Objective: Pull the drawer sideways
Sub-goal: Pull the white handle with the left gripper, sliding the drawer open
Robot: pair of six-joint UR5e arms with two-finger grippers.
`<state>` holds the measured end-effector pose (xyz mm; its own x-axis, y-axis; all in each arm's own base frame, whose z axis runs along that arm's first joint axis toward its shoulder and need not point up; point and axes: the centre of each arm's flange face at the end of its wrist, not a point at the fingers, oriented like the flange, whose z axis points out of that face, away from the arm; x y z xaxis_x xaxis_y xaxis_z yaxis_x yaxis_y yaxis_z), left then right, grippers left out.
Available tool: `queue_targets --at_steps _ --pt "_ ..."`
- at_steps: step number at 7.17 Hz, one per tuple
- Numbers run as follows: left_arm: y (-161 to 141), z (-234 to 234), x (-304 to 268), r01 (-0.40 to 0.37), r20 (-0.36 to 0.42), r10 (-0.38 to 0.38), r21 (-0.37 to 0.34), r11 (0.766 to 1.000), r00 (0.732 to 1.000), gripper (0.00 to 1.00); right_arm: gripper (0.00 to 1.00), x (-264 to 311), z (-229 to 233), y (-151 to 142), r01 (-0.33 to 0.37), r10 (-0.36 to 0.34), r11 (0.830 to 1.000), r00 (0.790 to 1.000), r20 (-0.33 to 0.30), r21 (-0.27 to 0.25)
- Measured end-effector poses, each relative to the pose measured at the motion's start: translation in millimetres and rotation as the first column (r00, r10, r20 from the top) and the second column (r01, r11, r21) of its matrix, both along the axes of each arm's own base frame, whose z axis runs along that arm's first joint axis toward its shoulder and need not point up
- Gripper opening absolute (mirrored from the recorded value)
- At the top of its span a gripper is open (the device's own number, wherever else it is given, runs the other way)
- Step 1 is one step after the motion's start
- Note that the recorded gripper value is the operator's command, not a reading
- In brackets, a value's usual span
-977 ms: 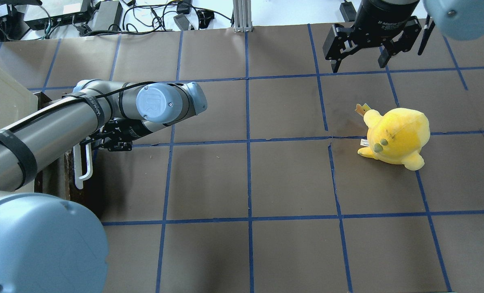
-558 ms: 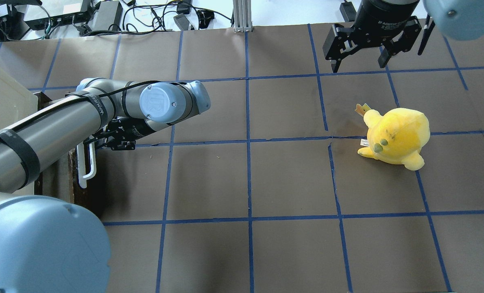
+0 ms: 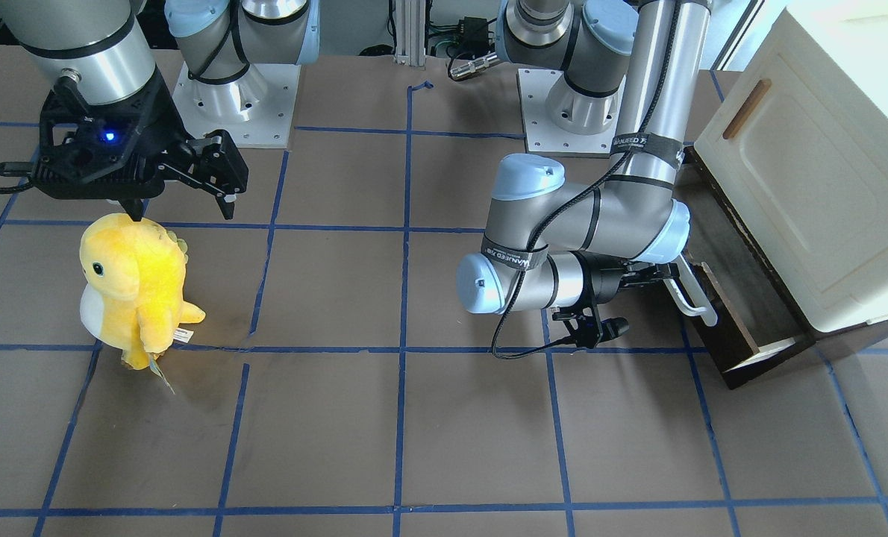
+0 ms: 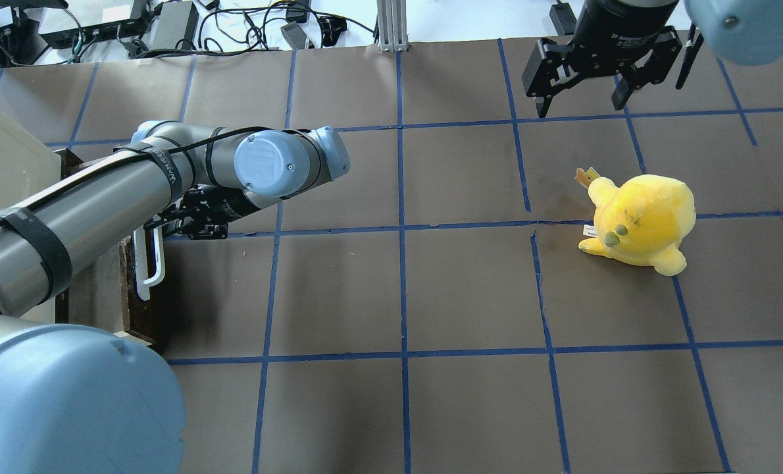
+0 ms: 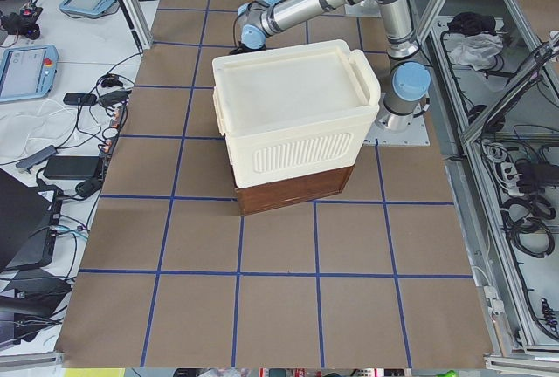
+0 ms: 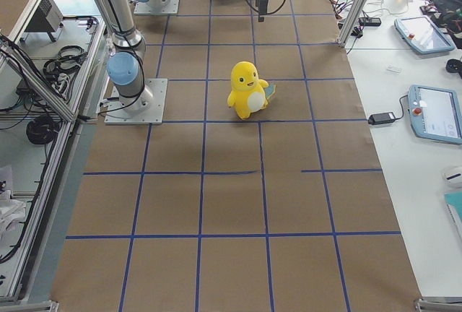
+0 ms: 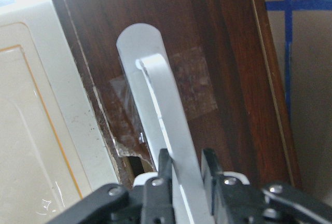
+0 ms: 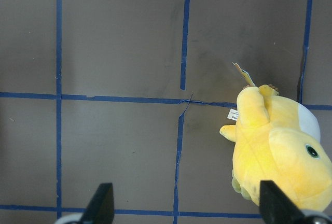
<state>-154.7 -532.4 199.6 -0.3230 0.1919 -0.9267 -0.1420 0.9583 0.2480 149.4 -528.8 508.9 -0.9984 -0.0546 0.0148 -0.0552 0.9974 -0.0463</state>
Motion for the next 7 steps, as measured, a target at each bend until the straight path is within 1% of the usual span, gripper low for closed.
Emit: queue_targets --at_steps 7 --pt "1.4 3.6 -17.3 0.012 -0.021 -0.012 0.003 1.000 1.000 0.26 1.00 0.0 0.0 0.0 0.000 0.000 1.000 1.000 0.000 0.000"
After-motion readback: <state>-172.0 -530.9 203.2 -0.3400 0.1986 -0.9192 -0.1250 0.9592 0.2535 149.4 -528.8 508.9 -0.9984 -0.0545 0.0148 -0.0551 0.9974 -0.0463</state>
